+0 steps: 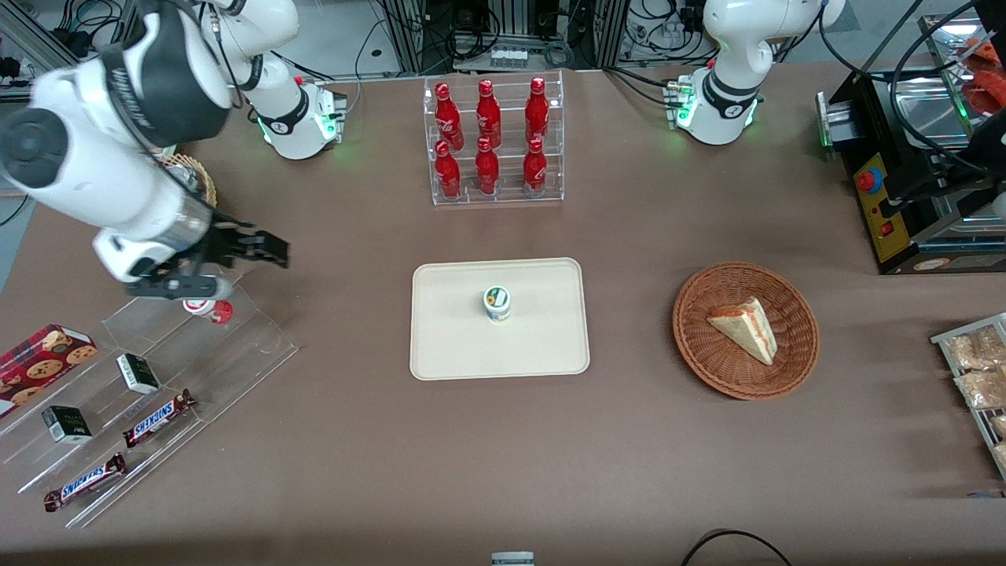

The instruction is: Place green gum on tray

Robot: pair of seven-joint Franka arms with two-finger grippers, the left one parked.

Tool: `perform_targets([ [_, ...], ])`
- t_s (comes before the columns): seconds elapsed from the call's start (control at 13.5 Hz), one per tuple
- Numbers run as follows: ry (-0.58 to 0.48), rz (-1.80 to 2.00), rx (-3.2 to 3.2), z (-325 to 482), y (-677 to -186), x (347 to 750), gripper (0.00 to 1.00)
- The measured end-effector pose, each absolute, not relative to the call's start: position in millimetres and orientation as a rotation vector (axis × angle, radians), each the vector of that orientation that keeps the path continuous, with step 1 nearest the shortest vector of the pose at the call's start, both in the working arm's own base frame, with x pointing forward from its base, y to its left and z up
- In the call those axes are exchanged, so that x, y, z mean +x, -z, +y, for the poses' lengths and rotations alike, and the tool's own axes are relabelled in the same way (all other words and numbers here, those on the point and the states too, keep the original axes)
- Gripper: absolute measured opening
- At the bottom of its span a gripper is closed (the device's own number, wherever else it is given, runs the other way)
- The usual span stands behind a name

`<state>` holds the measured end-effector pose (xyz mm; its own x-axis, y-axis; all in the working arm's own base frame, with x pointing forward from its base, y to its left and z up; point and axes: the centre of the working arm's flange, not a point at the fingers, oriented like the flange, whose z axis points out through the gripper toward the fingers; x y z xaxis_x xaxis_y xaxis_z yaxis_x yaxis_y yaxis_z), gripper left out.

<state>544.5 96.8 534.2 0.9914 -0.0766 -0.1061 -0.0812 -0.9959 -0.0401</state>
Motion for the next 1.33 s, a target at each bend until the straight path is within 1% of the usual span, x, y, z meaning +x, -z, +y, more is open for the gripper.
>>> perform_targets([
  [0.15, -0.136, 0.187, -3.090, 57, -550, 551, 1.00],
  [0.37, -0.103, 0.282, -3.076, -8, -560, 557, 1.00],
  [0.67, -0.082, 0.332, -3.069, -56, -563, 559, 1.00],
  [0.96, -0.061, 0.261, -3.077, -72, -567, 563, 1.00],
  [1.19, -0.049, 0.167, -3.096, -55, -572, 565, 1.00],
  [1.33, -0.065, 0.129, -3.107, -44, -577, 564, 1.00],
])
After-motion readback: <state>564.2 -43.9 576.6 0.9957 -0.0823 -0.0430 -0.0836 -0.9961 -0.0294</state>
